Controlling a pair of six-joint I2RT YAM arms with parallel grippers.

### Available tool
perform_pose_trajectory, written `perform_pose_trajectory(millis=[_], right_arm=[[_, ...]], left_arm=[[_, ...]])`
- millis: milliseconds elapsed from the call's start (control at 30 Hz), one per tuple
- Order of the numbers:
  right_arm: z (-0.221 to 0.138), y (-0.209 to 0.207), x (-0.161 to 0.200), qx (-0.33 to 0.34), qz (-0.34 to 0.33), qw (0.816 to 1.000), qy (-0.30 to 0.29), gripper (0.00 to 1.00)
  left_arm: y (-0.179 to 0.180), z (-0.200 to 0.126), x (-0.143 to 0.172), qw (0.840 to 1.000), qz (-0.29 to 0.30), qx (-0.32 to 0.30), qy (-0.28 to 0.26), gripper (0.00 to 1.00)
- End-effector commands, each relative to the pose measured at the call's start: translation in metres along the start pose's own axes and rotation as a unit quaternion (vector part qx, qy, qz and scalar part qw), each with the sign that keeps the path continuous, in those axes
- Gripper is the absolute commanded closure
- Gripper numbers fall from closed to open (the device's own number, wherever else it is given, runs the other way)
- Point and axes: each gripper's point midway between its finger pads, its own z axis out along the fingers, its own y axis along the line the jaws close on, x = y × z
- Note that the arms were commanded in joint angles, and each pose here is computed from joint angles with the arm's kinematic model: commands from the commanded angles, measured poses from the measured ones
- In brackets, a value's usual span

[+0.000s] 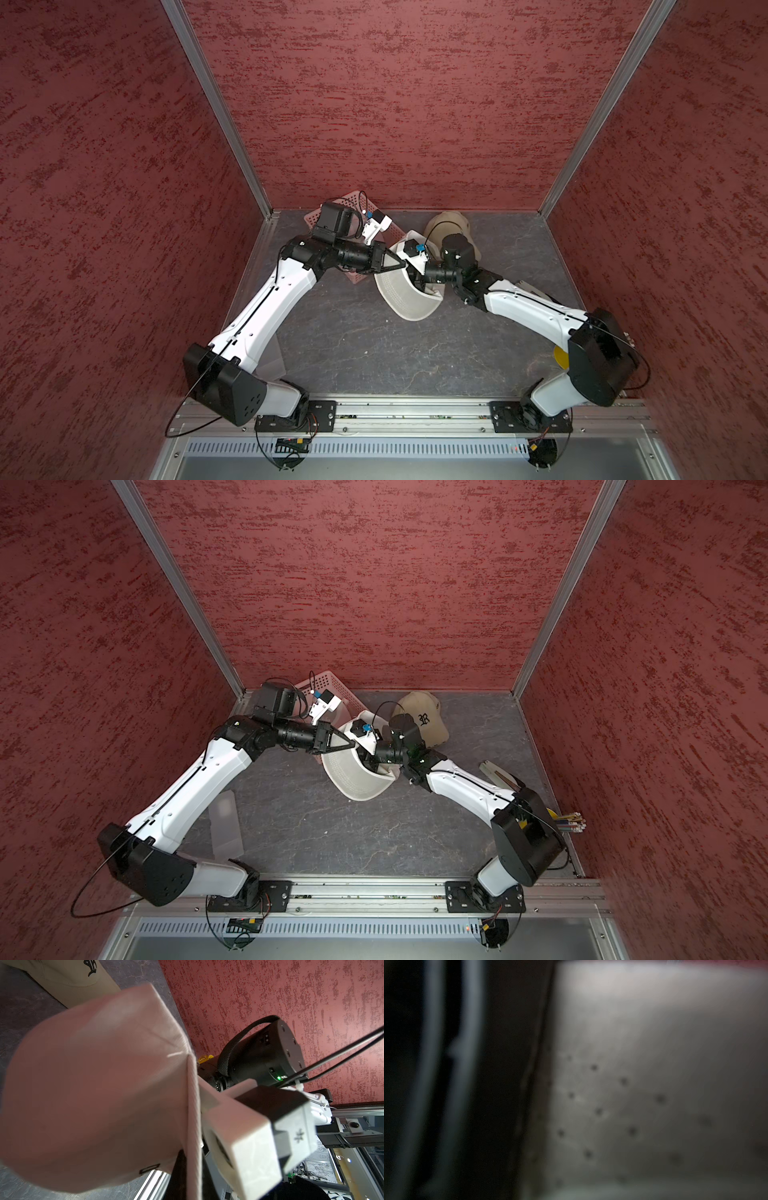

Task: Turn the baseball cap inside out
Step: Turn over the baseball cap.

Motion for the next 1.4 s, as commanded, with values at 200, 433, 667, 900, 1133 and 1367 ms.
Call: perform_pose_trajectory(millis=[200, 433, 667, 900, 1133, 1367], right_arm=[[-0.017, 0.064, -0.009, -0.139, -0.052, 0.989, -0.003, 0.89], [-0.027, 0.053, 0.010, -0.147, -0.025, 0.988, 0.044, 0.95], [-0.047, 0.037, 0.005, -0.127, -0.027, 0.991, 0.035, 0.98], [-0.049, 0.035, 0.019, -0.138, -0.012, 0.987, 0.084, 0.98], [-0.046, -0.022, -0.019, 0.026, -0.001, 0.999, 0.036, 0.77], [-0.050, -0.065, -0.085, 0.120, 0.056, 0.988, -0.077, 0.66]], left_arm=[[-0.003, -0.017, -0.028, 0.999, 0.022, 0.009, -0.047, 1.00], [0.002, -0.035, -0.031, 0.997, 0.024, -0.015, -0.072, 1.00], [0.020, -0.043, -0.021, 0.996, 0.029, -0.065, -0.060, 1.00], [0.022, -0.052, -0.026, 0.995, 0.026, -0.055, -0.080, 1.00], [0.016, -0.029, -0.006, 0.997, 0.049, -0.051, -0.030, 1.00], [0.024, -0.002, 0.004, 0.997, 0.051, -0.058, -0.008, 1.00]])
